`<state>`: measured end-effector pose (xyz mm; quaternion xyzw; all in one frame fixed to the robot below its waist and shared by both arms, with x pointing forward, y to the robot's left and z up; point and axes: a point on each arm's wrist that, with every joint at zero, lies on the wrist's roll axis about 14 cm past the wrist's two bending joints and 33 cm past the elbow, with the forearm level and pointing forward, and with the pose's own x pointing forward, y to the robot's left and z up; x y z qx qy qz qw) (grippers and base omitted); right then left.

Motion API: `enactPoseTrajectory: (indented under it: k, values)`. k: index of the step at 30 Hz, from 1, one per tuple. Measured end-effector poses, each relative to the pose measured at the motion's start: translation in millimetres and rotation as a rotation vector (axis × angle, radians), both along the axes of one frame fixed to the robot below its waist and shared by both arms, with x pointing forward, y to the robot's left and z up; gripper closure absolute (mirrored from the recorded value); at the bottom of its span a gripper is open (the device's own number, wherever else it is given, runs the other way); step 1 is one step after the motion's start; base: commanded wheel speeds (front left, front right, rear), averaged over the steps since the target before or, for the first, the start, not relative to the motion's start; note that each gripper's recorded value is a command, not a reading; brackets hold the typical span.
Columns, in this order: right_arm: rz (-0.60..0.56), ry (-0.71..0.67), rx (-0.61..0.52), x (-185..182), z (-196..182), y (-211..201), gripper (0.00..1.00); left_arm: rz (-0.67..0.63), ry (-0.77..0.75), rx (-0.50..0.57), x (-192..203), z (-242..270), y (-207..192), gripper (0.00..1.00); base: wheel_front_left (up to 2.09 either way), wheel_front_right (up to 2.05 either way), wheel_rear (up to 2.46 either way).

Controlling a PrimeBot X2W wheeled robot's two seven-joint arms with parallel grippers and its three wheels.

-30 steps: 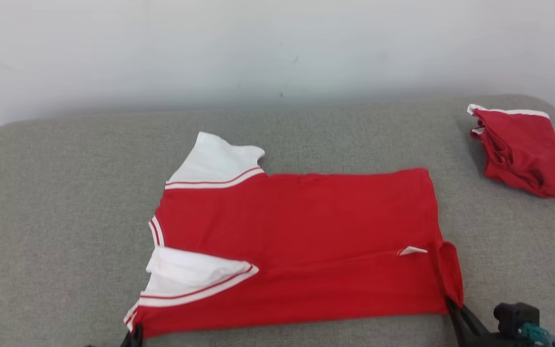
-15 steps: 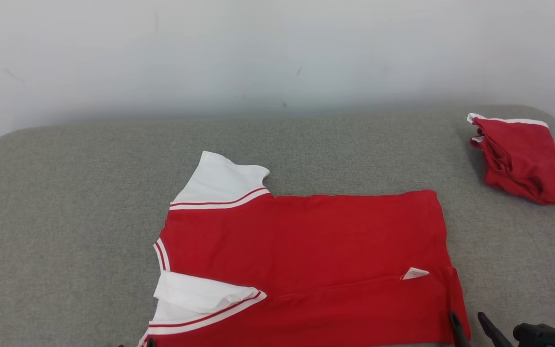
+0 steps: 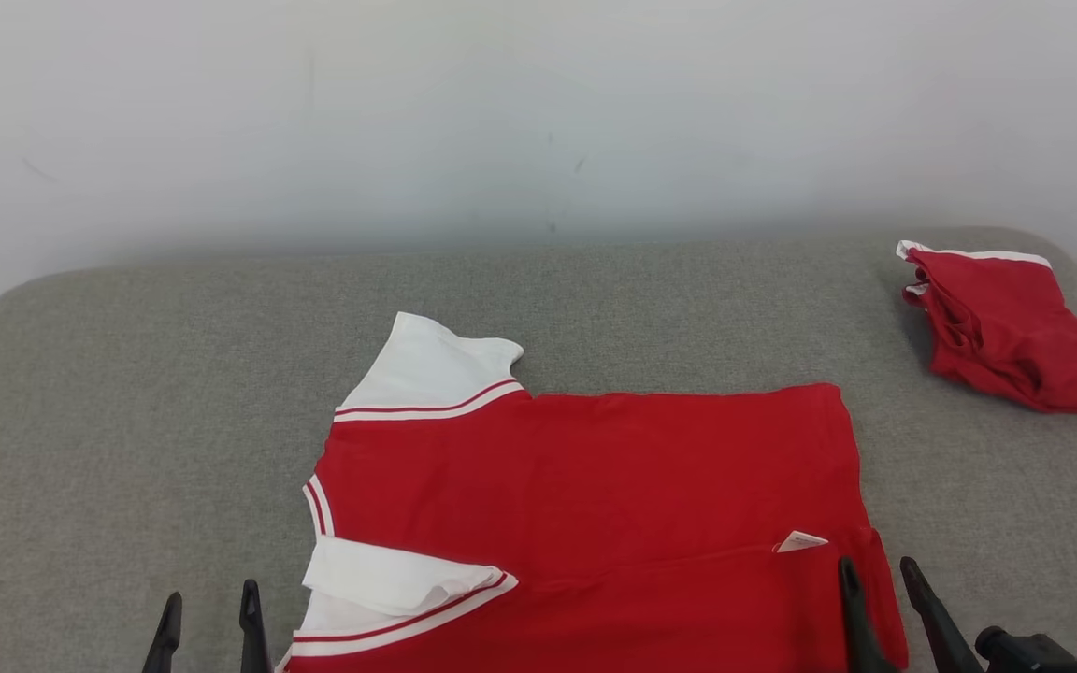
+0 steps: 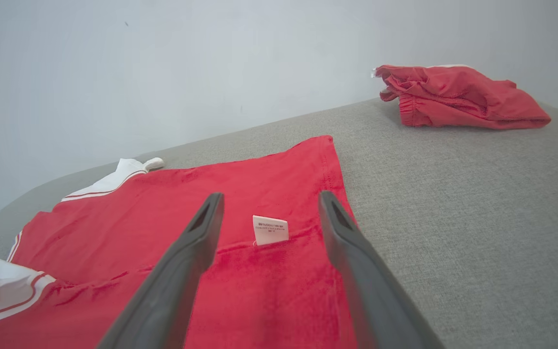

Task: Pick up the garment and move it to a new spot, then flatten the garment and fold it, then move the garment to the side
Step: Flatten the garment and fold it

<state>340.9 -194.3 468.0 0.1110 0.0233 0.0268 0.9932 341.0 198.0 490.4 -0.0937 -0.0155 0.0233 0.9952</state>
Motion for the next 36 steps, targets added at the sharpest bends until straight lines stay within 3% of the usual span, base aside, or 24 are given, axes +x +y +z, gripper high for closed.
enactPoseTrajectory:
  k: [12,22,29,36]
  values:
    - [0.028,-0.036,-0.032,-4.6,7.0,23.5,0.0,-0.036,0.02,0.135,-10.6,-7.2,-9.6,0.0,0.0,0.0,0.0]
    - [0.009,-0.058,-0.05,-1.9,13.8,20.7,0.0,-0.019,0.042,0.114,-2.6,-14.1,-0.8,0.0,0.0,0.0,0.0]
    - [0.033,-0.12,-0.093,36.5,34.4,19.7,0.0,-0.049,-0.044,0.103,59.1,13.4,9.8,0.0,0.0,0.0,0.0]
    - [0.0,-0.137,-0.132,87.2,45.6,-4.8,0.0,-0.183,-0.048,0.127,163.0,45.3,-4.3,0.0,0.0,0.0,0.0]
